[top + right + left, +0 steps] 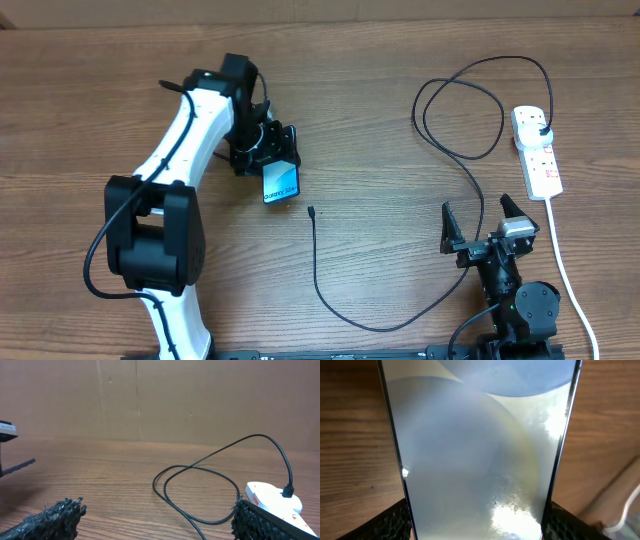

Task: Plug charger to phone and switch on socket

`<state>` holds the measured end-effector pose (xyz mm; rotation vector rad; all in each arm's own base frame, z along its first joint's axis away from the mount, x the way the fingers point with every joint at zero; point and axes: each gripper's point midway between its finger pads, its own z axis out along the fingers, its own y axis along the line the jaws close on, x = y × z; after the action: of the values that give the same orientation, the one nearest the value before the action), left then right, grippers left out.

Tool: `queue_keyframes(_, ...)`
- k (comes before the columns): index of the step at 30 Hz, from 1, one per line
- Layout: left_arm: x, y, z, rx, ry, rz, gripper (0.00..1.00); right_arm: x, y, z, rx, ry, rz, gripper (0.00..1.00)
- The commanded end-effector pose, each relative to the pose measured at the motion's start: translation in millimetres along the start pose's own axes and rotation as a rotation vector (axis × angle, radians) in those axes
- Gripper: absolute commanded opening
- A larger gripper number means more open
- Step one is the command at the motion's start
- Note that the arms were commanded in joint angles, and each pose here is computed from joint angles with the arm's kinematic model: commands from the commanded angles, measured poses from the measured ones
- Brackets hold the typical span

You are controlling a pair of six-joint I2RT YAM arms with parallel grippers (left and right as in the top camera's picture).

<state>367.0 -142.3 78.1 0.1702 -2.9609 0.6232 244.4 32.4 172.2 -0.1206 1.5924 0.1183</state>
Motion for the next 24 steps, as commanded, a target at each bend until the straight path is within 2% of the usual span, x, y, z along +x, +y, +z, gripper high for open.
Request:
queue_keyframes(1,1.4,-19.8,-7.0,0.097,0.007,0.105,0.72,1.5,1.9,0.0,-0.008,-0.005,-0.005,1.00)
queue_keyframes(6,4.1,-24.1,-4.6,0.096,0.013,0.125,0.73,1.1,6.1,-0.1,-0.033,-0.007,-0.004,1.00)
queue_keyframes(9,6.0,-27.8,-2.7,0.095,0.017,0.136,0.73,-9.7,29.6,-2.8,-0.170,-0.051,-0.006,1.00)
queue_keyframes(11,6.8,-30.7,-1.4,0.095,0.017,0.145,0.73,-10.8,41.4,-5.4,-0.243,-0.043,0.093,1.00)
queue_keyframes(15,6.7,-32.0,-0.8,0.095,0.016,0.149,0.73,-2.9,44.7,-5.5,-0.262,0.033,0.387,1.00)
queue_keyframes(17,6.8,-32.0,-0.8,0.095,0.016,0.149,0.73,-7.0,50.2,-7.3,-0.294,0.045,0.425,1.00)
queue_keyframes(24,7.4,-31.8,-0.8,0.095,0.018,0.152,0.73,-69.7,54.7,-12.2,-0.318,0.063,0.432,1.00)
